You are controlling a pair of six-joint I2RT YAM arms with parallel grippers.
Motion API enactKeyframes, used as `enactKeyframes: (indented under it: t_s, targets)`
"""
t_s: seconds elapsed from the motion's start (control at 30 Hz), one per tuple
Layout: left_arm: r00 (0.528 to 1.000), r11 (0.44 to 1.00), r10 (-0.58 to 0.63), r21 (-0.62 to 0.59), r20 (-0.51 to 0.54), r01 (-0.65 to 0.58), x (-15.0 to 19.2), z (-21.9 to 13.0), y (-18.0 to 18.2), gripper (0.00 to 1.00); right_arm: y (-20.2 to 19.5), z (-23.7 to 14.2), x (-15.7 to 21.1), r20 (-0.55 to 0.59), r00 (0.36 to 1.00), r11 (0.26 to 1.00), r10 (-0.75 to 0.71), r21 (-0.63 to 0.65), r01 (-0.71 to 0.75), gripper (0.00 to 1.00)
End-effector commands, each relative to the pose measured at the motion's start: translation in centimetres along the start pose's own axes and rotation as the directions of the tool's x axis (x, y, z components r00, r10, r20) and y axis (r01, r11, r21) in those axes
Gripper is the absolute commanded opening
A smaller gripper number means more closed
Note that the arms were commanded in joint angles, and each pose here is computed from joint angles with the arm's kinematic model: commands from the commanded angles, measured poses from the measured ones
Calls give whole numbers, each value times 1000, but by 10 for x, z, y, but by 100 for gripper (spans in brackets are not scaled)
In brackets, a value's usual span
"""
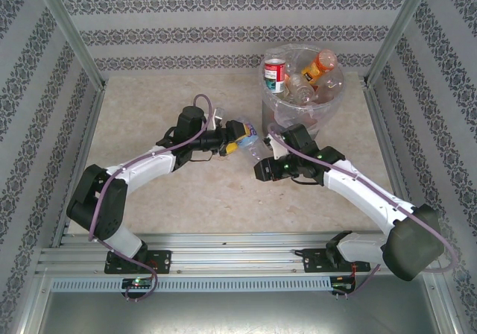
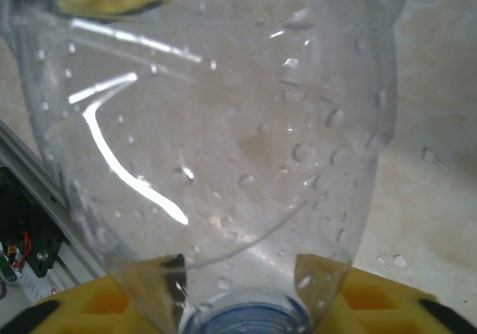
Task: Put the plastic bottles in the bin
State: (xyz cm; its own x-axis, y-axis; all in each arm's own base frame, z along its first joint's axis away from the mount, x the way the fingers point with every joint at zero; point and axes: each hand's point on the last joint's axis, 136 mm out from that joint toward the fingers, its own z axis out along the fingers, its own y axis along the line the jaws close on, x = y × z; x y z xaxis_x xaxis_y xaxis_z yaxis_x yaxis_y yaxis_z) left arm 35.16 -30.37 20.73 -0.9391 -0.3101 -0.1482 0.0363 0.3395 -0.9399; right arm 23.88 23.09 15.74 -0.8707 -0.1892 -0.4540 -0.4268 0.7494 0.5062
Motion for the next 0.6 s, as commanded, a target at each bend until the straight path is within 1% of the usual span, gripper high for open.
enactKeyframes:
  t_s: [0.0, 0.1, 0.13, 0.23, 0.27, 0.43, 0.5, 0.57]
  targets:
    - [1000, 999, 31, 13, 5, -31, -3, -6, -8, 73, 3, -1, 0, 13, 1000, 1000, -10, 0, 10, 35]
    - [999, 999, 35, 11, 5, -35, -2, -6, -8, 77, 9, -8, -4, 31, 999, 1000, -21, -14, 21, 25]
    - [999, 999, 38, 15, 7, -38, -3, -6, -9, 81, 12, -12, -6, 36, 999, 1000, -25, -18, 26, 23]
    - [998, 997, 64, 44, 23, -65, -7, -9, -23, 98, 19, -25, -11, 60, 997, 999, -39, -25, 40, 19]
    - [995, 994, 88, 57, 37, -90, -9, -11, -31, 100, 22, -31, -14, 75, 996, 999, -44, -22, 46, 19]
    - [967, 966, 221, 108, 126, -235, -19, -34, -71, 100, 36, -68, -31, 166, 983, 997, -74, -12, 77, 19]
    - [941, 937, 291, 146, 173, -317, -20, -47, -92, 100, 40, -84, -40, 195, 977, 996, -82, 1, 84, 19]
    - [910, 896, 357, 198, 210, -397, -17, -60, -114, 100, 41, -99, -49, 229, 969, 996, -88, 19, 86, 19]
